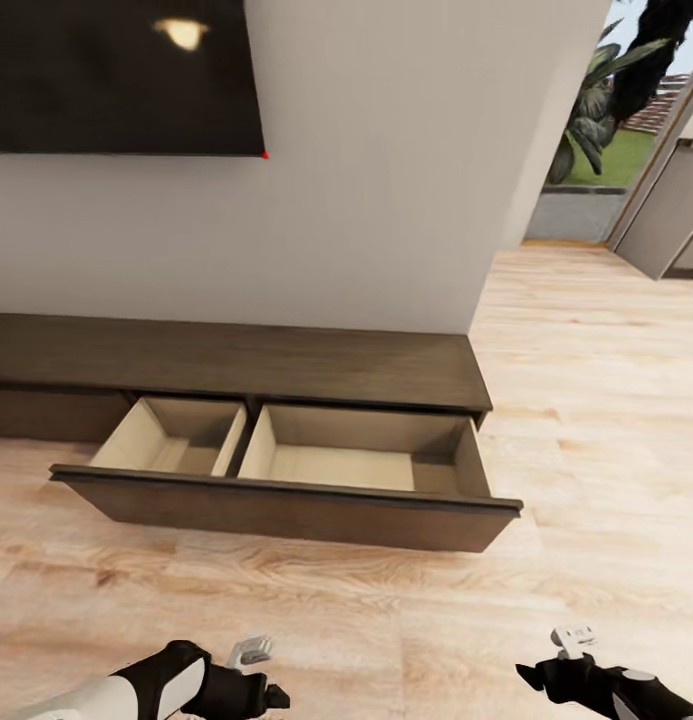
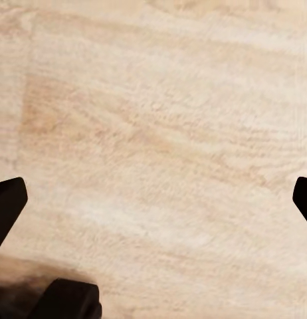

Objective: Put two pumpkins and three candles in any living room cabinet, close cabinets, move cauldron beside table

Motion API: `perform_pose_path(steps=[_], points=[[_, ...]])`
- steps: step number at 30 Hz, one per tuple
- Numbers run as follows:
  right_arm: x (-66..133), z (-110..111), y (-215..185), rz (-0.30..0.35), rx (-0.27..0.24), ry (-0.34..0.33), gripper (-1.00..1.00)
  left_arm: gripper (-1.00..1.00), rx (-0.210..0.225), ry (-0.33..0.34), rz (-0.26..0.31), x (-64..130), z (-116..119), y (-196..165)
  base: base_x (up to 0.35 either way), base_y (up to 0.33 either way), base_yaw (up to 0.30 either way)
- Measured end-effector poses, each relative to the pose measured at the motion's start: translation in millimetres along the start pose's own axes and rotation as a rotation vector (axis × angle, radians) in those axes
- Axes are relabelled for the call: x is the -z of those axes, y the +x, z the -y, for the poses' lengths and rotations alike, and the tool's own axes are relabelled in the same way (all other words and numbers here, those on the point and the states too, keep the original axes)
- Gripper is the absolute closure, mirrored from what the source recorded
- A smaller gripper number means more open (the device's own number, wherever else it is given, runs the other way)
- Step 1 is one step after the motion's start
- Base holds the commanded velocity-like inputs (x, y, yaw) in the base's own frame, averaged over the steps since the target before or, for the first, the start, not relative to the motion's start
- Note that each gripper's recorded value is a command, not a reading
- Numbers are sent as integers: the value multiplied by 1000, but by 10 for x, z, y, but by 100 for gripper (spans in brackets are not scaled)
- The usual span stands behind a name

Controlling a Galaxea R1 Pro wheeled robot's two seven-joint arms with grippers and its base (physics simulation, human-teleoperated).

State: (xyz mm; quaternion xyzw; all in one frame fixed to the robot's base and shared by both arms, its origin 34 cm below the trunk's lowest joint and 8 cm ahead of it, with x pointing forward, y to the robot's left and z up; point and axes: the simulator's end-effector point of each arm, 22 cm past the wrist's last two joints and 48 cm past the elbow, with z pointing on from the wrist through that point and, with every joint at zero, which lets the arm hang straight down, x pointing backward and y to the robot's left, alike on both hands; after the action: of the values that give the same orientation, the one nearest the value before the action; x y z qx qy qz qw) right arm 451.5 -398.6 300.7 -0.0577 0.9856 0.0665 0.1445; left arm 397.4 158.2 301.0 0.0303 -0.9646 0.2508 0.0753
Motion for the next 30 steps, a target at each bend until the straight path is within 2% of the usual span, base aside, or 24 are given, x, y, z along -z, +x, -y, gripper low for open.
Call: perform_pose_path(steps=[3,4,5,7,9,10,11,12,16,22,30], points=[[-38,-148,11,-10,-2,27,-100,-100,43,-31,24,66,-147,35,0,0,280],[-59,-218,27,-18,8,37,-100,-100,60,-62,31,111,-278,47,0,0,284],[-91,-314,54,-33,53,51,-100,-100,96,-110,43,183,-497,81,0,0,284],[-85,-370,56,-39,68,64,-100,-100,144,-119,62,216,-562,132,0,0,284],[-130,-554,149,-53,78,105,-100,-100,285,-274,120,313,-1038,309,0,0,284],[-134,-637,266,-67,85,129,-100,-100,394,-414,172,425,-1372,407,0,0,284],[-120,-654,279,-69,84,132,-100,-100,437,-468,202,488,-1485,441,0,0,284],[-103,-660,279,-70,84,134,-100,-100,455,-494,216,530,-1532,453,0,0,284],[-38,-689,268,-74,84,133,-100,-100,480,-528,233,610,-1535,476,0,0,284],[38,-830,261,-80,82,117,-100,-100,481,-518,227,638,-1377,492,0,0,284],[172,-870,234,-88,81,113,-100,-100,482,-516,220,747,-1279,519,0,0,284]])
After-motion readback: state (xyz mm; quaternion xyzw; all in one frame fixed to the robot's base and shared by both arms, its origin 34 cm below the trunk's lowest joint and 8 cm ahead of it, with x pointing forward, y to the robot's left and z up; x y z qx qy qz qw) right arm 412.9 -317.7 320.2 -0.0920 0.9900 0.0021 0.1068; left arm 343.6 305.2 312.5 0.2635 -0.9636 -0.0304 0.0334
